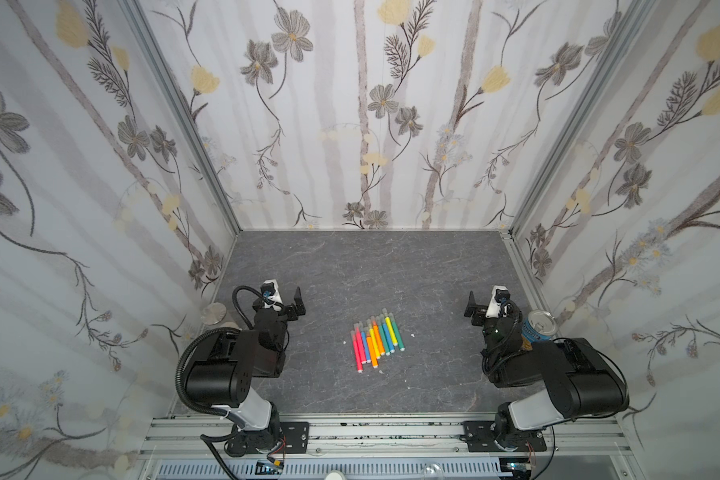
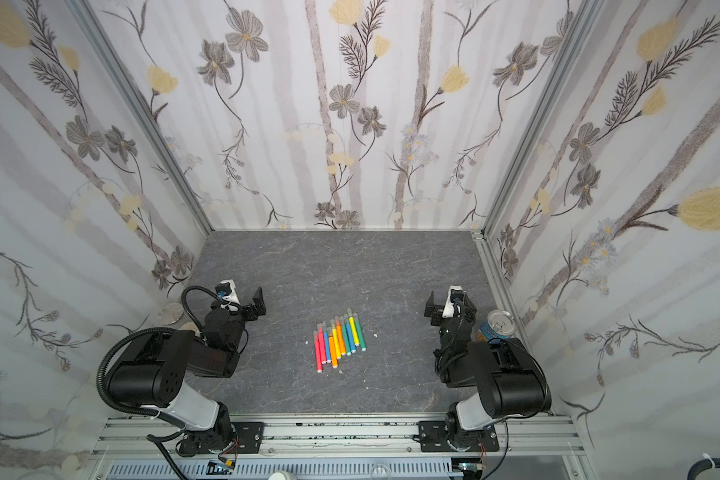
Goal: Open the pen caps
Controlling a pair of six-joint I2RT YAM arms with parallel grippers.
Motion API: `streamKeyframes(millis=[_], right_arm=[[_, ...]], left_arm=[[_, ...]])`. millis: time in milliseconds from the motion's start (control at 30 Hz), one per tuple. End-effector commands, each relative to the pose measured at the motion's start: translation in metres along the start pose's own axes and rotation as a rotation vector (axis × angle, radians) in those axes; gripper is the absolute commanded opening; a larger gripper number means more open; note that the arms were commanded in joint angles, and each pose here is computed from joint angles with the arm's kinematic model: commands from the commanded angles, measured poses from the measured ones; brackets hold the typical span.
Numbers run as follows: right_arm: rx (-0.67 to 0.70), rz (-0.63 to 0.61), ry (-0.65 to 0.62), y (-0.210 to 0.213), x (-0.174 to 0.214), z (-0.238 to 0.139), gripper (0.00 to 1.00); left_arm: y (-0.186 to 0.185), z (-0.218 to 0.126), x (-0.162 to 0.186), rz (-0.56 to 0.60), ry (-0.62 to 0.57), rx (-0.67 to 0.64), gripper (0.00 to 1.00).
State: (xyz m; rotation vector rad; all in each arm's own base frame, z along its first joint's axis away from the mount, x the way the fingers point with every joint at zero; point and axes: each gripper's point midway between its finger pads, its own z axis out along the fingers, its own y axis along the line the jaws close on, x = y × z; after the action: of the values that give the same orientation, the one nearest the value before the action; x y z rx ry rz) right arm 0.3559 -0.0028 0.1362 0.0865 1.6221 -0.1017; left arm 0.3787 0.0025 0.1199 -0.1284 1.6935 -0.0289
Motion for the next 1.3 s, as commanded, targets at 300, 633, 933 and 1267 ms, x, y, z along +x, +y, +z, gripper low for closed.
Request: streamKeyframes(millis=[300, 633, 933, 1267], right_arm=[[0.014, 0.045, 0.025, -0.011, -0.002, 0.015, 1.0], [0.144, 0.332, 0.026, -0.036, -0.066, -0.006, 0.99], [-0.151, 0.379, 0.296, 0.018, -0.039, -0.033, 0.98], [-0.344, 0.039, 0.685, 0.148, 0.009, -0.044, 0.75]], left_arm=[[0.003, 0.002, -0.009, -0.009, -0.032, -0.019, 1.0], [0.036, -0.002, -0.062, -0.186, -0.023, -0.266, 1.0], [-0.005, -0.026, -0.12, -0.481, -0.078, -0.023, 1.0], [-0.037, -0.014, -0.072, -0.531, 0.173, 0.084, 1.0]])
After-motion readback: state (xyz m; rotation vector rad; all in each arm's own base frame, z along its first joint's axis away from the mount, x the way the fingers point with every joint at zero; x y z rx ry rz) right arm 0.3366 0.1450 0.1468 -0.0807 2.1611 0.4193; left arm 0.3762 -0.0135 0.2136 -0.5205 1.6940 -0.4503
